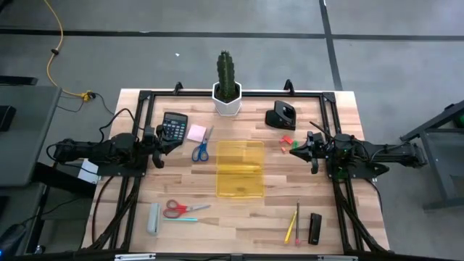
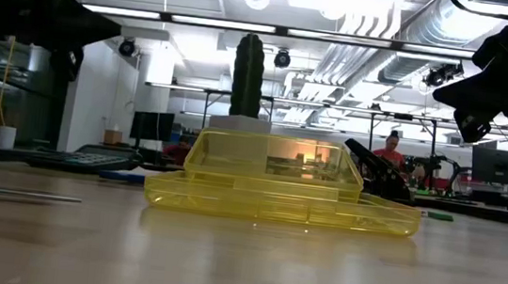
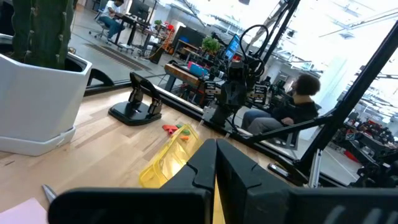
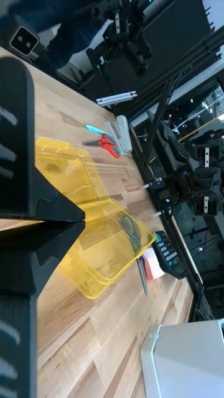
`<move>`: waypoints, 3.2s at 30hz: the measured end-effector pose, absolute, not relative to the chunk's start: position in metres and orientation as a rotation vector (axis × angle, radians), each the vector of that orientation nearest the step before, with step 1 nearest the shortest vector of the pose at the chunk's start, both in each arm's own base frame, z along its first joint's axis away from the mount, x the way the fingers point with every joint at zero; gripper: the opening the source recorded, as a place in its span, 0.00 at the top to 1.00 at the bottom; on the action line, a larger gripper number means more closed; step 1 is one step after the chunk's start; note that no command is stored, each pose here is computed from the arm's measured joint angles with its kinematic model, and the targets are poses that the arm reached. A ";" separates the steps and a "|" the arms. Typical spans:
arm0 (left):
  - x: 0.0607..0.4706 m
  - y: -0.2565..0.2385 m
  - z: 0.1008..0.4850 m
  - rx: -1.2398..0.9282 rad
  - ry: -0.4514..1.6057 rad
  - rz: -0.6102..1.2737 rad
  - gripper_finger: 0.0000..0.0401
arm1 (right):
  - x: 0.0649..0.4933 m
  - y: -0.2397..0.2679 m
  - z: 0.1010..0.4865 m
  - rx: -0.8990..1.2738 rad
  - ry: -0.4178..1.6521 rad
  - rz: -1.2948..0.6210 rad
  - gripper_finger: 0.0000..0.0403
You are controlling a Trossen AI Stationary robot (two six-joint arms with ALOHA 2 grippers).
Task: Pack school essentials
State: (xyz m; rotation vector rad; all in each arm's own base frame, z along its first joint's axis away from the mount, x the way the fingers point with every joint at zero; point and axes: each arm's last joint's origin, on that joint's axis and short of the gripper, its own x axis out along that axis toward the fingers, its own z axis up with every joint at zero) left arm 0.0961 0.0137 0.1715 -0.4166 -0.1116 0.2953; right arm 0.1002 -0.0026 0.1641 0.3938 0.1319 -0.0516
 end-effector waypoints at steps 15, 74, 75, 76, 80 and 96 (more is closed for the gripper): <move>0.096 0.014 0.172 -0.417 -0.112 0.295 1.00 | 0.100 -0.003 0.164 0.394 0.132 -0.051 1.00; 0.096 0.014 0.171 -0.417 -0.112 0.295 1.00 | 0.100 -0.003 0.164 0.394 0.132 -0.051 1.00; 0.096 0.014 0.171 -0.417 -0.112 0.296 1.00 | 0.100 -0.003 0.164 0.394 0.132 -0.052 1.00; 0.096 0.014 0.171 -0.417 -0.111 0.296 1.00 | 0.100 -0.003 0.164 0.394 0.132 -0.052 1.00; 0.096 0.014 0.171 -0.417 -0.112 0.295 1.00 | 0.100 -0.003 0.164 0.394 0.132 -0.051 1.00; 0.096 0.014 0.171 -0.417 -0.111 0.296 1.00 | 0.101 -0.006 0.182 0.536 -0.089 -0.121 1.00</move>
